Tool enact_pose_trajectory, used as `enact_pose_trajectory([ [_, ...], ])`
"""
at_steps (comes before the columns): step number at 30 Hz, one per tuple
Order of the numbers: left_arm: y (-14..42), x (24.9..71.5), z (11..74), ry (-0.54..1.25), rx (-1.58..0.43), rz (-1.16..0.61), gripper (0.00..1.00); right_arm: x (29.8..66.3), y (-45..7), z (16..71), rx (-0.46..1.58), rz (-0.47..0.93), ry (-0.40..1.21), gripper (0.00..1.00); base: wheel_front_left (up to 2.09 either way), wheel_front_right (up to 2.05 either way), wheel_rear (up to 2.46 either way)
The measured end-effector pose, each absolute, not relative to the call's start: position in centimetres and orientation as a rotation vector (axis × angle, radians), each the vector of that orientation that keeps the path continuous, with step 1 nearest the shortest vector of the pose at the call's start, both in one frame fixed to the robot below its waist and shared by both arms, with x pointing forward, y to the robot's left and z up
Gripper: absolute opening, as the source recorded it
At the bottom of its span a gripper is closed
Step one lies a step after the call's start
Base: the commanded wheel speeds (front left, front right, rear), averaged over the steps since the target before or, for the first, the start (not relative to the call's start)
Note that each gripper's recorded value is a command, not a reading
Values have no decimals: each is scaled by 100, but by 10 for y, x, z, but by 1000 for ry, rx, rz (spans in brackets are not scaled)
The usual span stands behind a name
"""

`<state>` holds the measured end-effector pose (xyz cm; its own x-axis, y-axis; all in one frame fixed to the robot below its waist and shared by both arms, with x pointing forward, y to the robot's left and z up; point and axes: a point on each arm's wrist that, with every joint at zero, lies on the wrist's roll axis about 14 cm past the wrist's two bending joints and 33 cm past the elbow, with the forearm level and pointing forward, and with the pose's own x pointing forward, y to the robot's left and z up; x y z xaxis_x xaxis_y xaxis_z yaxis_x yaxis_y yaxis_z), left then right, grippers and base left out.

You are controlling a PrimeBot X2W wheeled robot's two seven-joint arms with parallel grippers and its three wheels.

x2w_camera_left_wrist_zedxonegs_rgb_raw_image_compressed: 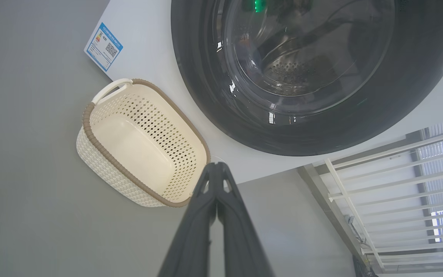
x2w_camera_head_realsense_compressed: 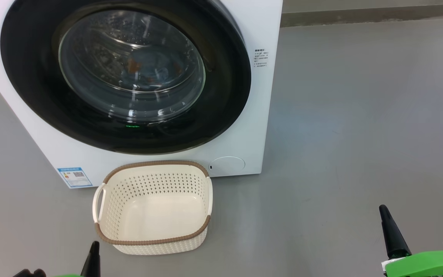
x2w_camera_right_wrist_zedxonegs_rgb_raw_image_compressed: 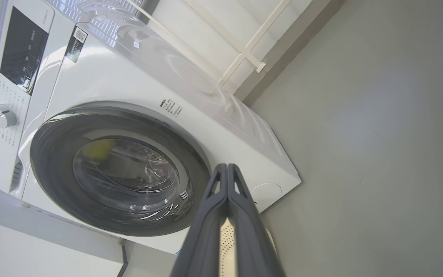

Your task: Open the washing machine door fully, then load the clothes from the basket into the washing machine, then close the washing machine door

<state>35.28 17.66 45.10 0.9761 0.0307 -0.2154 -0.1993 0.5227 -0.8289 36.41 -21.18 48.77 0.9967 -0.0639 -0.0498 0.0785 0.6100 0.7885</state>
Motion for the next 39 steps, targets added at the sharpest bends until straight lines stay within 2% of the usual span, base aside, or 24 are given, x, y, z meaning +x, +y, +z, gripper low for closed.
enact_pose_trajectory([
  [39,181,371,472,120,-1436,78,0,372,-209,482,1394,-92,40,0,0,0,0],
])
